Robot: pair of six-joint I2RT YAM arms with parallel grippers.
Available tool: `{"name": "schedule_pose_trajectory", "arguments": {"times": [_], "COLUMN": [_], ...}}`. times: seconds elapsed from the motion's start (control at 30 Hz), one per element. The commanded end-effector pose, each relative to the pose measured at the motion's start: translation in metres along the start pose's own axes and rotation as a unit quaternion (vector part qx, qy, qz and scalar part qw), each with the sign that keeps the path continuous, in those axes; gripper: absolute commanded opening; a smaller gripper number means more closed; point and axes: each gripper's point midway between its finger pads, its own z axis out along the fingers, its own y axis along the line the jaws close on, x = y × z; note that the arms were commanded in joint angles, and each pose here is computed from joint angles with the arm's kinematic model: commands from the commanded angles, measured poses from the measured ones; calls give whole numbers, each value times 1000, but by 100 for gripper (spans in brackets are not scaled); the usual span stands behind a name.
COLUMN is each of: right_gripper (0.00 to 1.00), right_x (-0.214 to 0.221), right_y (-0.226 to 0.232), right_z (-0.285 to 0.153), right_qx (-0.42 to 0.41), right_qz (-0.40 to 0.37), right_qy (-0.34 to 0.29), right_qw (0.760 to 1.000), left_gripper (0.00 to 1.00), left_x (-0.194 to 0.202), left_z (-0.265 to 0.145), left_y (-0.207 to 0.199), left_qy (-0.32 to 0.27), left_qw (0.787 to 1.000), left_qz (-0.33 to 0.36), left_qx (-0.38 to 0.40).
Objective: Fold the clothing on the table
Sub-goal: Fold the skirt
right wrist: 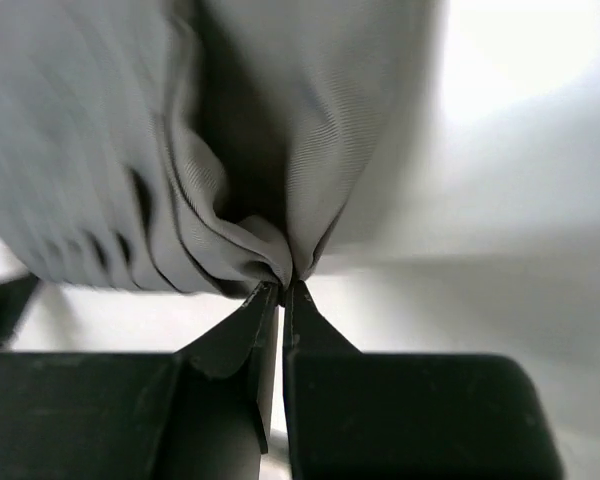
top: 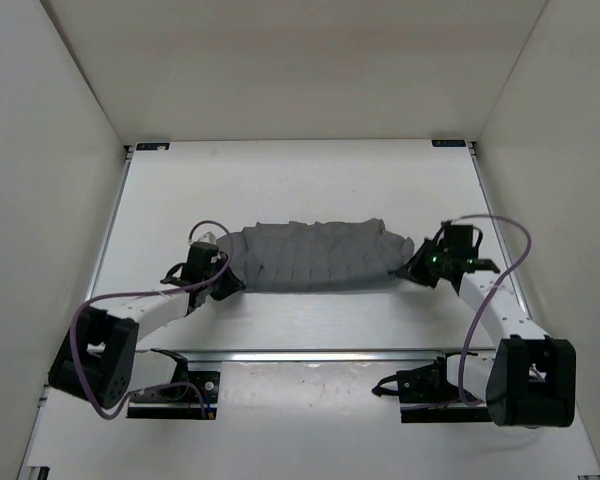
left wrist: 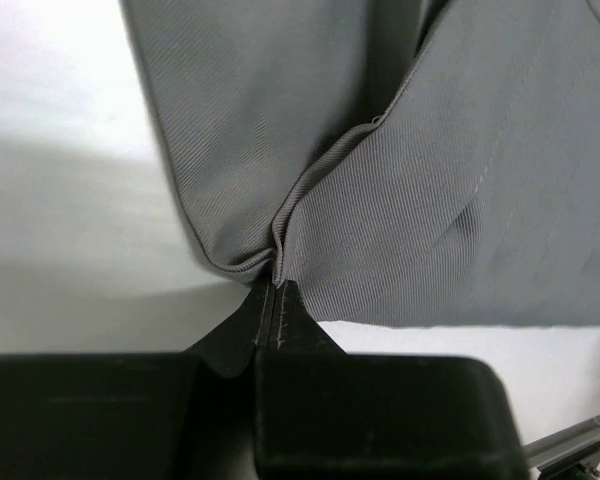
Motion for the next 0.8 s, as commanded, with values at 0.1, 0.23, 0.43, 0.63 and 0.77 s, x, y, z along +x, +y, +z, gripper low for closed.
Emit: {"name": "schedule_pose_trajectory", "arguments": {"times": [0.1, 0.23, 0.43, 0.63, 0.77], "right_gripper": [0, 0, 0, 0, 0], "right_x": [-106, -104, -55, 20, 56], "right_y": [56, 141, 246, 313, 328], "right_z": [-32, -25, -2, 31, 52], "right_qx": [-8, -84, -187, -249, -264], "right_qz": [-170, -296, -414, -448, -453], "right_qy": [-83, -38, 9, 78, 102], "right_qw": [982, 951, 891, 855, 845], "left_gripper": [0, 0, 0, 0, 0], "left_x": [-10, -8, -9, -16, -16], "left_z": [22, 38, 39, 37, 35], "left_y": [-51, -44, -38, -28, -25], "left_qy": [2, 9, -3, -26, -37], "left_qw": [999, 999, 999, 999, 998], "left_qz": [18, -4, -17, -28, -39], "left_qx": [41, 42, 36, 29, 33]}}
